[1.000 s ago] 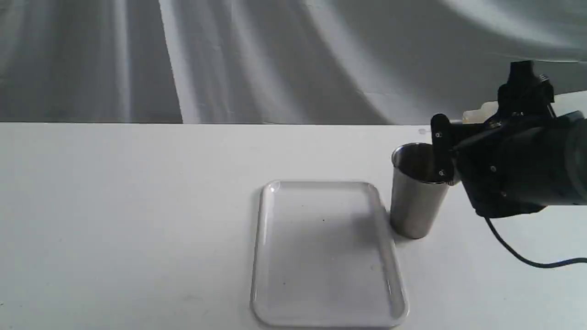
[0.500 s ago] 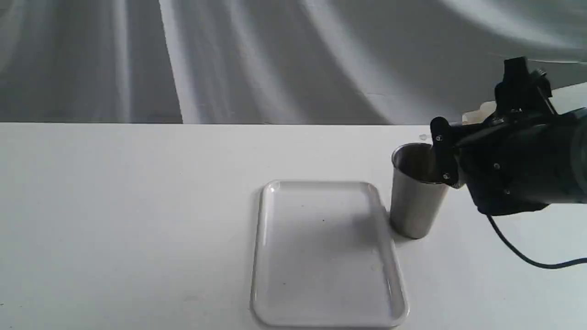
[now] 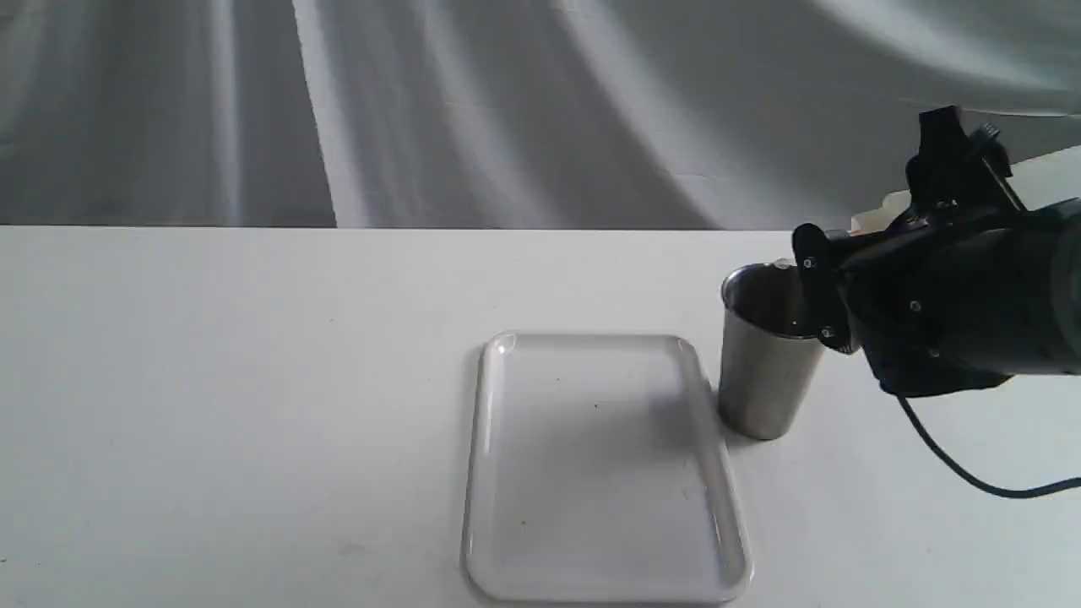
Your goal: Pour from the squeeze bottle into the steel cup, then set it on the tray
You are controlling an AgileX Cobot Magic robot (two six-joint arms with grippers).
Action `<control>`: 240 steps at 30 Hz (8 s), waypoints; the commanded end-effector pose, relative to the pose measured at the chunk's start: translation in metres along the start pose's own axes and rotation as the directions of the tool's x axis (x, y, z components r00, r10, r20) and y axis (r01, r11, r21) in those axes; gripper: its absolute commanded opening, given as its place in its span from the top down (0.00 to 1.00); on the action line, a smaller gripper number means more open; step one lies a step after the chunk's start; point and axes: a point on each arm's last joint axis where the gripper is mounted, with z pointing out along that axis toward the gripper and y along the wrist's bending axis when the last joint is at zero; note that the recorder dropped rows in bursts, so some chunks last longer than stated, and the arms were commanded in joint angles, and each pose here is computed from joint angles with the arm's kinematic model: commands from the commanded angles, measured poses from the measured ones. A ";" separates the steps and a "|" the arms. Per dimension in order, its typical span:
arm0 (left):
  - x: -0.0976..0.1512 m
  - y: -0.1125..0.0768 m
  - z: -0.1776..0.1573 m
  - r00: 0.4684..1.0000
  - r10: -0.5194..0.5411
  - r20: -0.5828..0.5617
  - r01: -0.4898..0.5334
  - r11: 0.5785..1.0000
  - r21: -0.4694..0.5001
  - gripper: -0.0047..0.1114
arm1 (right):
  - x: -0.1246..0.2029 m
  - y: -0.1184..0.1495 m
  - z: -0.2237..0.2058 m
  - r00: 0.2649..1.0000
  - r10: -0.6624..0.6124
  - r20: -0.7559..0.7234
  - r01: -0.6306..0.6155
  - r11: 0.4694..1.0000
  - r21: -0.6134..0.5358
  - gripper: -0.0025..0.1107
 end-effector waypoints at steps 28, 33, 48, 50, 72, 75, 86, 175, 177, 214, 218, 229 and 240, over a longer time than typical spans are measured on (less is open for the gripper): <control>0.001 0.000 0.000 1.000 -0.003 0.006 0.003 1.000 -0.001 0.96 | 0.003 -0.009 -0.002 0.993 0.120 0.018 -0.121 0.992 0.042 0.67; 0.001 0.000 0.000 1.000 -0.003 0.006 0.003 1.000 -0.001 0.96 | 0.002 -0.009 -0.002 0.938 0.345 0.031 -0.346 0.937 0.035 0.67; 0.001 0.000 0.000 1.000 -0.005 0.006 0.005 1.000 -0.001 0.96 | -0.001 -0.010 -0.006 0.762 0.646 0.053 -0.647 0.762 0.019 0.67; 0.001 0.000 0.000 1.000 -0.003 0.006 0.003 1.000 -0.001 0.96 | -0.001 -0.009 -0.006 0.711 0.701 0.054 -0.702 0.712 0.014 0.67; 0.001 0.000 0.000 1.000 -0.006 0.006 0.006 1.000 -0.001 0.96 | 0.073 -0.029 -0.061 -0.087 0.986 0.145 -0.987 -0.065 -0.148 0.67; 0.001 0.000 0.000 1.000 -0.005 0.006 0.005 1.000 -0.001 0.96 | 0.086 -0.035 -0.072 -0.220 0.963 0.155 -0.962 -0.188 -0.200 0.67; 0.001 0.000 0.000 1.000 -0.005 0.006 0.005 1.000 -0.001 0.96 | 0.138 -0.055 -0.106 -0.415 0.879 0.235 -0.897 -0.351 -0.270 0.67; 0.001 0.000 0.000 1.000 -0.003 0.006 0.003 1.000 -0.001 0.96 | -0.104 0.029 -0.074 -0.108 0.974 0.198 -0.348 0.149 -0.925 0.67; 0.001 0.000 0.000 1.000 -0.003 0.006 0.003 1.000 -0.001 0.96 | -0.106 0.031 -0.076 -0.099 0.973 0.206 -0.344 0.161 -0.925 0.67; 0.001 0.000 0.000 1.000 -0.004 0.006 0.004 1.000 -0.001 0.96 | -0.111 0.035 -0.080 -0.069 0.984 0.164 -0.382 0.126 -0.916 0.67; 0.001 0.000 0.000 1.000 -0.002 0.006 0.002 1.000 -0.001 0.96 | -0.111 0.035 -0.080 -0.072 0.985 0.159 -0.384 0.120 -0.915 0.67; 0.001 0.000 0.000 1.000 -0.002 0.006 0.002 1.000 -0.001 0.96 | -0.110 0.038 -0.078 -0.054 0.990 0.129 -0.394 0.097 -0.914 0.67; 0.001 0.000 0.000 1.000 -0.004 0.006 0.004 1.000 -0.001 0.96 | -0.114 0.046 -0.076 -0.011 0.994 0.108 -0.396 0.095 -0.913 0.67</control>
